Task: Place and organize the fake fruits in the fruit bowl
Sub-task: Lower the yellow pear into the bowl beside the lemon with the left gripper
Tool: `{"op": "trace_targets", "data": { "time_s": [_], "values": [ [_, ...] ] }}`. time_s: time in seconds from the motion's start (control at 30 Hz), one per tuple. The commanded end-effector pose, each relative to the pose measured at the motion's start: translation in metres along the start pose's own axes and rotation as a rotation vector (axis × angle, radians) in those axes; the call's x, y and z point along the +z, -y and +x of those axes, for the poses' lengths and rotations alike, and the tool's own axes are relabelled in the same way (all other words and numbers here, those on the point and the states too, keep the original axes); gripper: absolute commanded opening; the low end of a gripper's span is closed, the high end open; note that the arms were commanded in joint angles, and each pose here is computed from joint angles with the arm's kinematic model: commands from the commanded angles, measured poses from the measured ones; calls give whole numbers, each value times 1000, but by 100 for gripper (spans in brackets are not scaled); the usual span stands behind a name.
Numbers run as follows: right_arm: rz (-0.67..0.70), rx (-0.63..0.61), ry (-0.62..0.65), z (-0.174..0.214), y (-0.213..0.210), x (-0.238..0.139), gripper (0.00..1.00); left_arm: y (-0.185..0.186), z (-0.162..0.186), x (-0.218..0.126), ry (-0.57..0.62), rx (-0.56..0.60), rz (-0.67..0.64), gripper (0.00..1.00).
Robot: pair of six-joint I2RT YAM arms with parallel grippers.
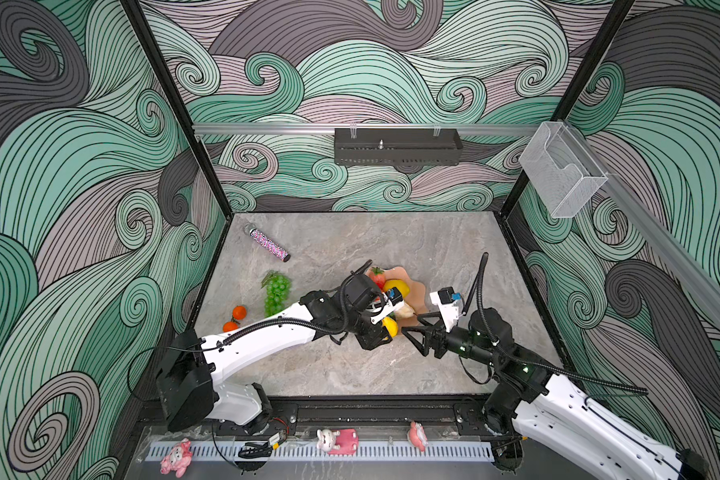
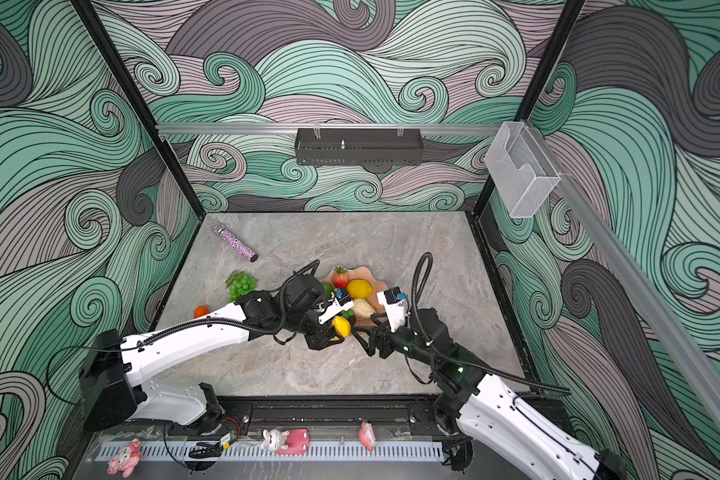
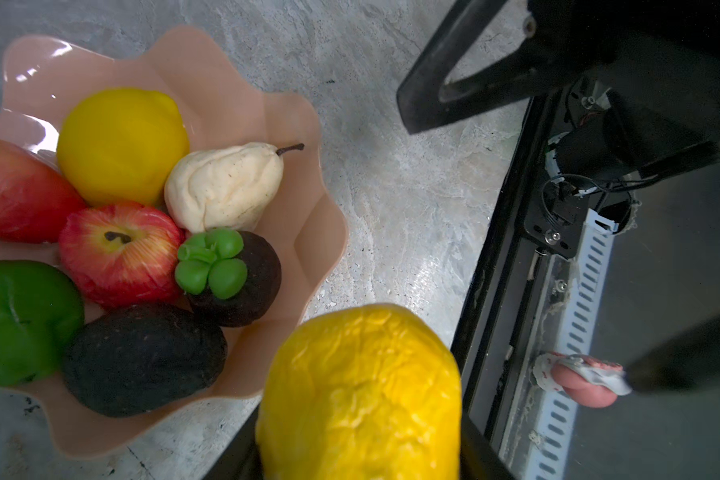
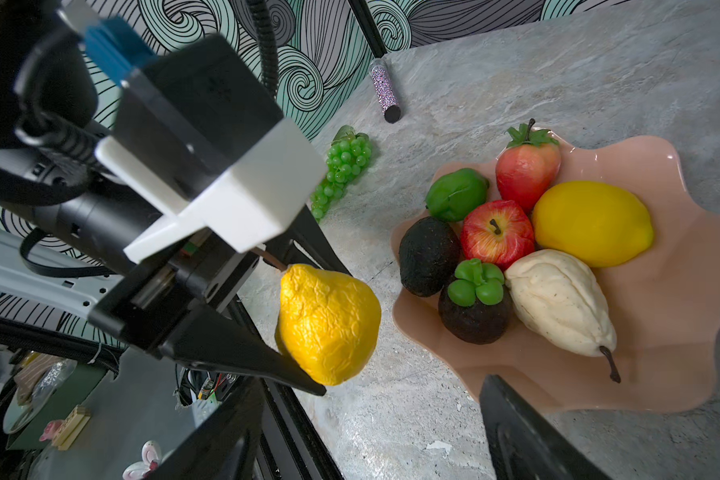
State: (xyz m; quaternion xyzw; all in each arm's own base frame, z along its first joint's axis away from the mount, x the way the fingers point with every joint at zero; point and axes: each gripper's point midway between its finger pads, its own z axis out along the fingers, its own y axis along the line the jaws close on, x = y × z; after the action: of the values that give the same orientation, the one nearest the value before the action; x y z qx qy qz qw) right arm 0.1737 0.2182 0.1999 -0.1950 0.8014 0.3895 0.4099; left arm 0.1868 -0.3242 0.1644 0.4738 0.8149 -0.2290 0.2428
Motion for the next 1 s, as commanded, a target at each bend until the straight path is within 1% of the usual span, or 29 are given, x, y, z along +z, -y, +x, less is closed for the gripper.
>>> {"op": "trace_targets", "data": {
  "time_s": [0.0,0.03,0.1,0.17,0.27,0.47,0.6,0.77,0.97],
  "values": [
    [115,-1,42,-5,18,-10,82,-22,-30,-9,64,18,-132,47],
    [146,-3,55,-6,23,-13,82,-28,-29,-1,44,18,-149,47],
    [203,-2,78,-7,33,-22,83,-41,-34,2,26,-1,-184,47],
    [239,2,99,-7,39,-30,83,-55,-39,5,4,-52,-183,47],
    [248,12,120,-5,41,-38,83,-71,-45,15,-29,-59,-220,47],
    [270,36,101,9,48,-47,84,-110,-68,36,-58,-135,-287,47],
    [275,41,94,13,49,-51,84,-129,-81,53,-109,-144,-327,47],
    [286,45,94,16,51,-55,84,-140,-82,73,-187,-145,-339,47],
    [297,52,86,24,56,-57,84,-133,-75,71,-192,-120,-304,48]
  ]
}}
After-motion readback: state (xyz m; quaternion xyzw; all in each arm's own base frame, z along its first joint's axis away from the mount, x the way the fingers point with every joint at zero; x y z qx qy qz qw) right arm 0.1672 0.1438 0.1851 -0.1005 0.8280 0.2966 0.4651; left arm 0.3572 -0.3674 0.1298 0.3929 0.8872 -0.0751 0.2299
